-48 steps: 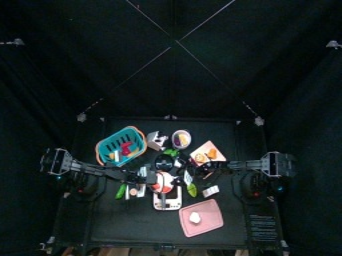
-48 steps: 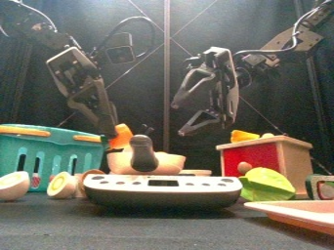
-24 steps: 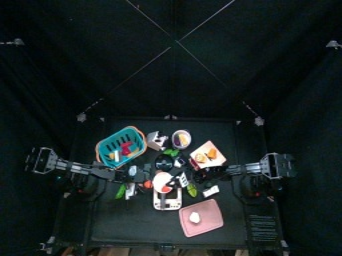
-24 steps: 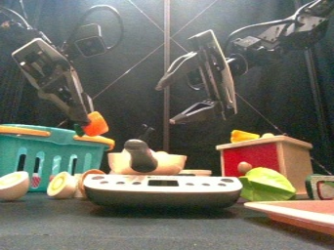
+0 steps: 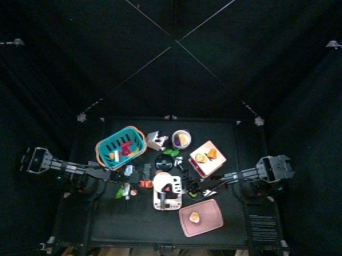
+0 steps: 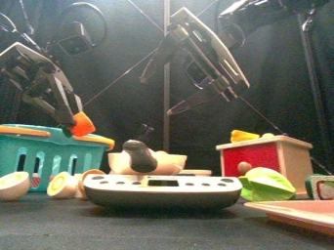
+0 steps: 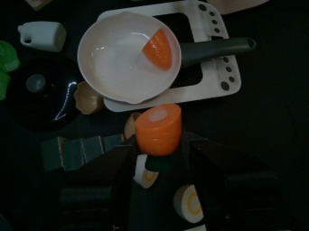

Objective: Grab carrot bottom

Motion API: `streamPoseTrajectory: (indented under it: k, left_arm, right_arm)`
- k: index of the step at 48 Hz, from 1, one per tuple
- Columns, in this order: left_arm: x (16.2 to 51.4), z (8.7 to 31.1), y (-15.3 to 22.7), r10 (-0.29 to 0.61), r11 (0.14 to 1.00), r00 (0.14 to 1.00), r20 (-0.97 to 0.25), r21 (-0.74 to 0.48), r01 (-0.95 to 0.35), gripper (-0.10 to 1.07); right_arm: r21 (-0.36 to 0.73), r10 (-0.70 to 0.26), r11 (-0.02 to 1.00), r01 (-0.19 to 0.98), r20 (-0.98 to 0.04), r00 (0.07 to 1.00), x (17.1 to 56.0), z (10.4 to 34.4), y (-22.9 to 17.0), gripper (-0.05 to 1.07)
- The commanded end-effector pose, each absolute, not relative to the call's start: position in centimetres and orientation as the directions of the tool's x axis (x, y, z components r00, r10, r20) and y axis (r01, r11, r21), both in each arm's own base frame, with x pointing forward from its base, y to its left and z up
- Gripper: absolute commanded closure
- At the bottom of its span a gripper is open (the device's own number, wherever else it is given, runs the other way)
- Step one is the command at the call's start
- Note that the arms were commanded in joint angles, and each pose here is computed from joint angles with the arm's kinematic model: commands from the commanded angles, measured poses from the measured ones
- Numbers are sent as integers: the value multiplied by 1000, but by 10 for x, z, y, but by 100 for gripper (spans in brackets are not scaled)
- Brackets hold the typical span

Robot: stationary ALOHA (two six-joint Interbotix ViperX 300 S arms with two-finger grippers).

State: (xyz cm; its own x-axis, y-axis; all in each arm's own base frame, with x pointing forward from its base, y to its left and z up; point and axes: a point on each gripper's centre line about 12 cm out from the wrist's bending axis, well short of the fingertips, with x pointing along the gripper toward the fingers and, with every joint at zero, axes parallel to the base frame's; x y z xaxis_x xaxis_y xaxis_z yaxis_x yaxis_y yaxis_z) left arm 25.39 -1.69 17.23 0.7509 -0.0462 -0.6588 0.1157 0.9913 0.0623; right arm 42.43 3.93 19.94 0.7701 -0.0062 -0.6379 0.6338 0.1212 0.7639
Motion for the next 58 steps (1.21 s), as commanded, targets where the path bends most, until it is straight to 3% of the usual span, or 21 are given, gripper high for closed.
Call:
streamPoseTrajectory:
  k: [1,41,58]
  left_arm:
    - [254,179,-17,-47,992,771,-635,64,112,22]
    - [244,176,-11,-33,994,774,-632,64,94,22]
    - [244,175,-9,-27,994,773,-634,63,87,22]
  right_arm:
    - [781,-6,104,616,-619,786,435,208,39,8]
    - [731,-18,28,682,-681,732,434,173,28,8]
    - [722,-44,28,691,-690,723,433,170,15,8]
